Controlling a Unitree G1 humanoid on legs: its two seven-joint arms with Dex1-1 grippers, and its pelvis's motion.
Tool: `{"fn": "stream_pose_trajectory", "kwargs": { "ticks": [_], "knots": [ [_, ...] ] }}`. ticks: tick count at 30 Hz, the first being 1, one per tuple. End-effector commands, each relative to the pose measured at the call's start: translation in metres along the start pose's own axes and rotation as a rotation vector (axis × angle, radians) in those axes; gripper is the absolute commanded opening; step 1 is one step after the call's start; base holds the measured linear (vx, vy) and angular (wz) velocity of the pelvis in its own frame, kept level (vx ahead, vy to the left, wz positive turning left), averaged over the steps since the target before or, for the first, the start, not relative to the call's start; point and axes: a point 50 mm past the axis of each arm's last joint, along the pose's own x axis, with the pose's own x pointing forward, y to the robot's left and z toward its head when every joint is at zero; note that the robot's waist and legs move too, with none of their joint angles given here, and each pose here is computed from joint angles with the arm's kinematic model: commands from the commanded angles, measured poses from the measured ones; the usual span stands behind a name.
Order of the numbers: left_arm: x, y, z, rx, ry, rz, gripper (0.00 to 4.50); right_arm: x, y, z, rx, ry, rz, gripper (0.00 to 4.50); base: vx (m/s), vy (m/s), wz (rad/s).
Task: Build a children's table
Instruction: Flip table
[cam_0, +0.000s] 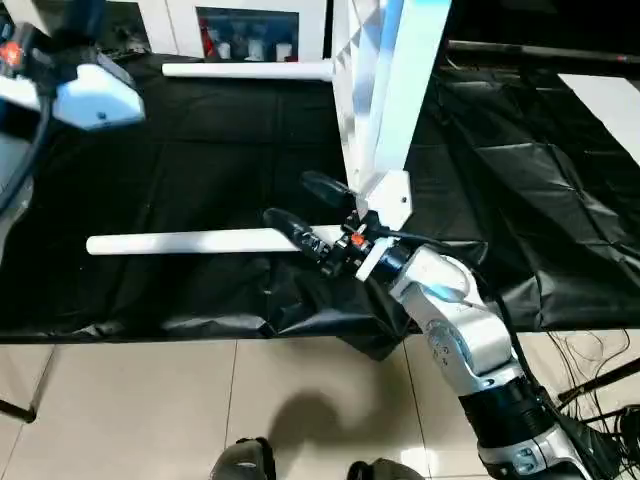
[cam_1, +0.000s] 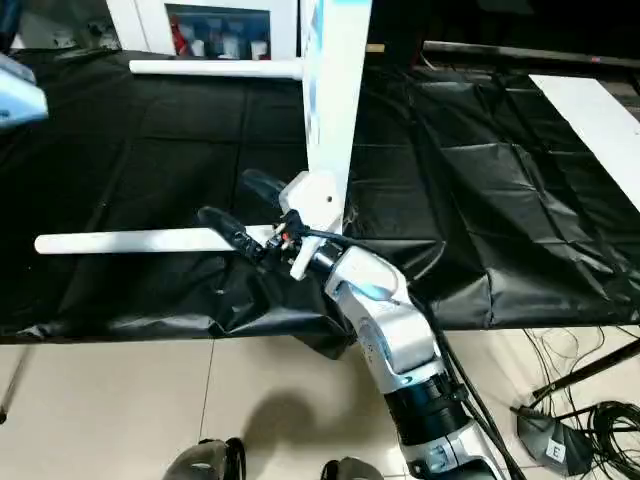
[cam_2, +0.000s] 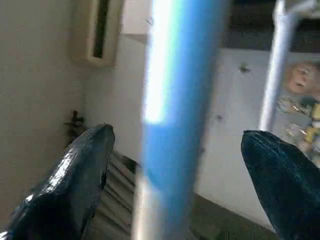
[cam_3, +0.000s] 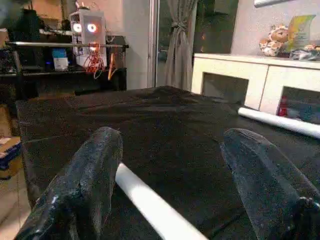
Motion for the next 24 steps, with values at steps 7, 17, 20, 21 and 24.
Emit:
{"fn": "stream_pose_trajectory", "kwargs": {
  "ticks": [7,17,20,21,24],
  "knots": [
    [0.014,-0.007,-0.007,-0.009,0.022,-0.058,4.50,0.005,0.007,0.014,-0.066,-0.039,0.049,3.45,0.000,0.000,0.00],
    [0.027,-0.001,-0.017,-0.050,0.067,-0.056,3.66,0.007,0.012,0.018,-0.087,-0.058,0.048,3.53,0.000,0.000,0.00],
    [0.028,-0.001,-0.018,-0.061,0.070,-0.056,3.43,0.007,0.013,0.022,-0.074,-0.085,0.055,3.53,0.000,0.000,0.00],
    [0.029,-0.001,-0.018,-0.062,0.070,-0.057,3.34,0.007,0.014,0.023,-0.071,-0.091,0.056,3.53,0.000,0.000,0.00],
    [0.030,-0.002,-0.017,-0.081,0.064,-0.066,2.98,0.004,0.017,0.028,-0.045,-0.132,0.084,3.53,0.000,0.000,0.00]
  ]
}}
